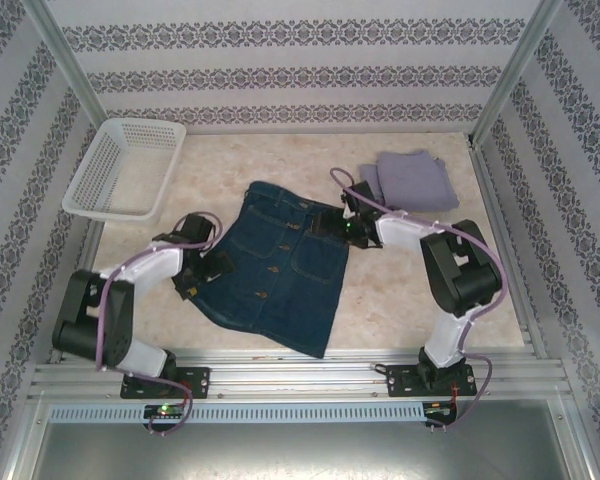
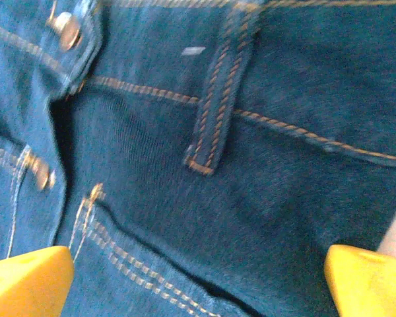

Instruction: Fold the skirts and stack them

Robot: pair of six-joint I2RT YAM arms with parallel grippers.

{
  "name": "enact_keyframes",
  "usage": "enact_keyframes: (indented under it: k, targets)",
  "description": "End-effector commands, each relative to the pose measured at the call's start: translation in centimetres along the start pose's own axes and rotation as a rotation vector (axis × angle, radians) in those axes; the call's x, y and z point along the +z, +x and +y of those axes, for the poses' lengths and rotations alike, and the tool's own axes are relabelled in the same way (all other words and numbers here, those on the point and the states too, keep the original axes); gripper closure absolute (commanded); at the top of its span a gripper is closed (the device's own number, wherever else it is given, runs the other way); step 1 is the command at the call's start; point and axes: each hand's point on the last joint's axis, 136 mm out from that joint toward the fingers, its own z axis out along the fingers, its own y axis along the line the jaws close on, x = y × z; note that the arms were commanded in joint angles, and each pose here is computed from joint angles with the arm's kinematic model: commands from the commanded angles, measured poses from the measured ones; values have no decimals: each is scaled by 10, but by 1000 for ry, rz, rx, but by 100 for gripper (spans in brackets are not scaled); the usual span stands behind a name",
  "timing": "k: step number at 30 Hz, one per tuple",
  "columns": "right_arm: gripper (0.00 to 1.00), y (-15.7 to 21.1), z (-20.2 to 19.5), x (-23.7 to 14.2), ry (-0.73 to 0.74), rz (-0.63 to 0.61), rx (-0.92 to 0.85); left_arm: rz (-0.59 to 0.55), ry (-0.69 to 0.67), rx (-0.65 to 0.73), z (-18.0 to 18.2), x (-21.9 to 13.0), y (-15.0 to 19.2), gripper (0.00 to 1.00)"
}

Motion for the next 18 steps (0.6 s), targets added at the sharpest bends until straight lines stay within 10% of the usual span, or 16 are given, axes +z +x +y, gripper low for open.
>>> enact_keyframes:
  k: [1,11,18]
  targets:
    - [2,37,23,-1,-22,-17,102,-102,-23,85,-16,22,-59,0]
    - [2,-8,61,-81,35,-248,-130,-193,58,173,-104,48,-217,0]
    - [2,-64,97,-58,-214,-151,-195,-290,162,260,-142,-29,-243,0]
